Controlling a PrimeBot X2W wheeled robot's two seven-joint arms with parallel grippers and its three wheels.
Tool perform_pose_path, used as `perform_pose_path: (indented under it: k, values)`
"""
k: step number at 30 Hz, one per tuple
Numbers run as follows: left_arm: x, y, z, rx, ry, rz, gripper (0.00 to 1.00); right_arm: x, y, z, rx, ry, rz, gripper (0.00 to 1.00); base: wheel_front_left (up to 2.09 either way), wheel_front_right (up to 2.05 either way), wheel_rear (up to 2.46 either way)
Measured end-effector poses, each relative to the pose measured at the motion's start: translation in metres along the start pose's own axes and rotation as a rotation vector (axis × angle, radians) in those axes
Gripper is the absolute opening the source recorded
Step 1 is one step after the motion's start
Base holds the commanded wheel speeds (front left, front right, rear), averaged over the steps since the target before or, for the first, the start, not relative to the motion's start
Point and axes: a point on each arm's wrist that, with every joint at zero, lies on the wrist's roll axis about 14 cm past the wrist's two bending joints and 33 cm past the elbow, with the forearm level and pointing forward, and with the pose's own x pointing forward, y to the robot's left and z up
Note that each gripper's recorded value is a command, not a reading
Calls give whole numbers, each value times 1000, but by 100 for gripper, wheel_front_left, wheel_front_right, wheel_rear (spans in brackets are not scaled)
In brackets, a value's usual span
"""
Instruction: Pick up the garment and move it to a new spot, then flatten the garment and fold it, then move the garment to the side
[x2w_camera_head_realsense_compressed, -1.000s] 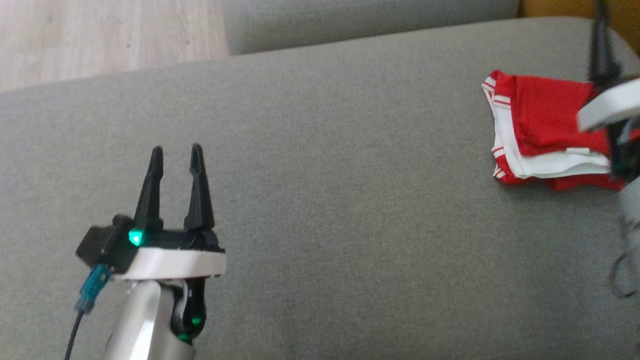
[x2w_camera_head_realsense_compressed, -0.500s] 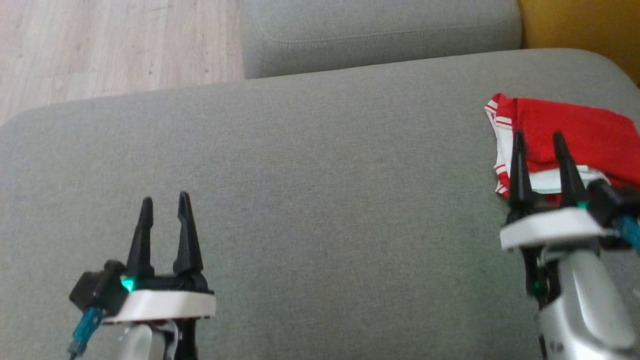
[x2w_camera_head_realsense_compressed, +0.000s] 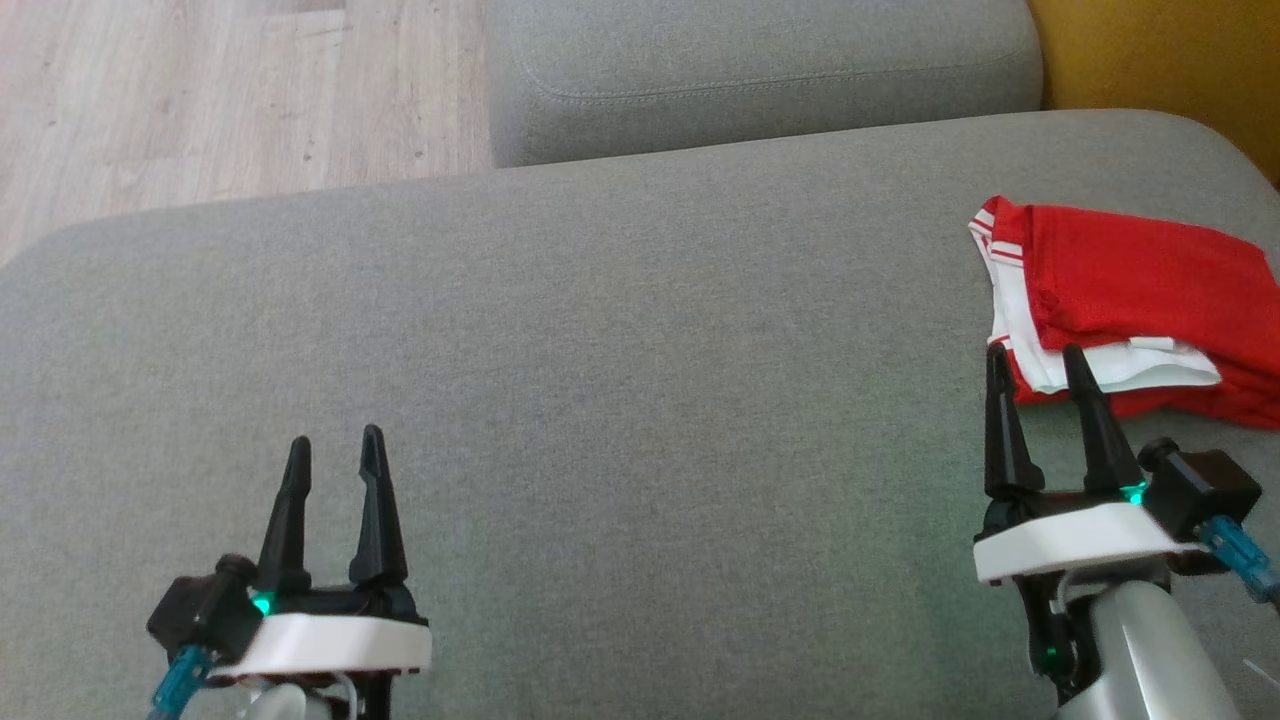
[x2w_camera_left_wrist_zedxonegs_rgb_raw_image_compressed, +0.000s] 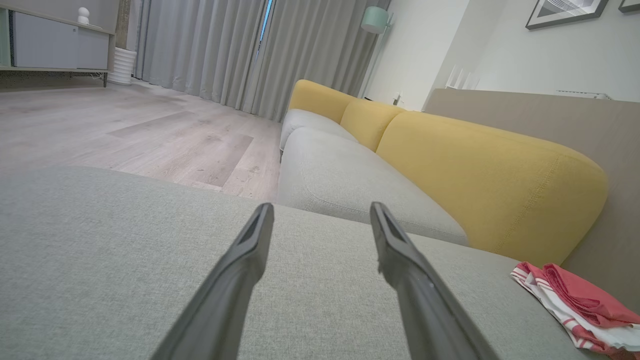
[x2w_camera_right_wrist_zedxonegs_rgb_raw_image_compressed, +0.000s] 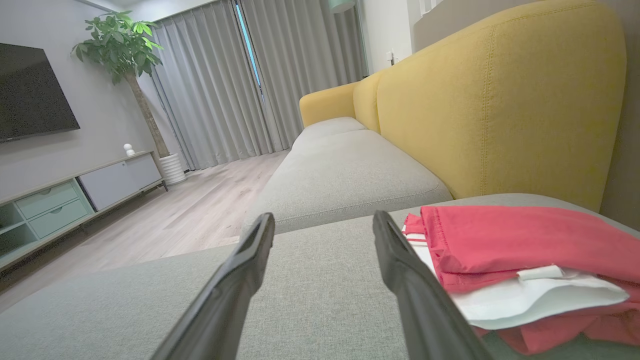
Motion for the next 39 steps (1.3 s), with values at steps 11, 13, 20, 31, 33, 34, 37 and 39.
perform_pose_path:
  k: [11, 13, 20, 31, 33, 34, 37, 39]
  values:
    - [1, -3, -1, -12, 1, -9, 100, -2, 1, 1, -1, -1, 4, 100, 0, 0, 0]
    - [1, -3, -1, -12, 1, -9, 100, -2, 1, 0, -1, 0, 4, 100, 0, 0, 0]
    - [1, -2, 0, -18, -2, -7, 0, -4, 3, -3, 0, 11, 7, 0, 0, 0, 0]
    - [-18, 13, -34, -81, 112, 59, 0, -29, -9, -46, 76, 148, -52, 0, 0, 0, 0]
    - [-18, 14, -35, -99, 117, 66, 0, -29, -11, -46, 98, 151, -61, 0, 0, 0, 0]
    - [-18, 15, -34, -108, 116, 69, 0, -29, -11, -46, 108, 149, -66, 0, 0, 0, 0]
    - [-19, 16, -35, -136, 119, 79, 0, -29, -13, -47, 138, 154, -77, 0, 0, 0, 0]
    - [-19, 17, -35, -145, 121, 82, 0, -29, -13, -47, 149, 157, -80, 0, 0, 0, 0]
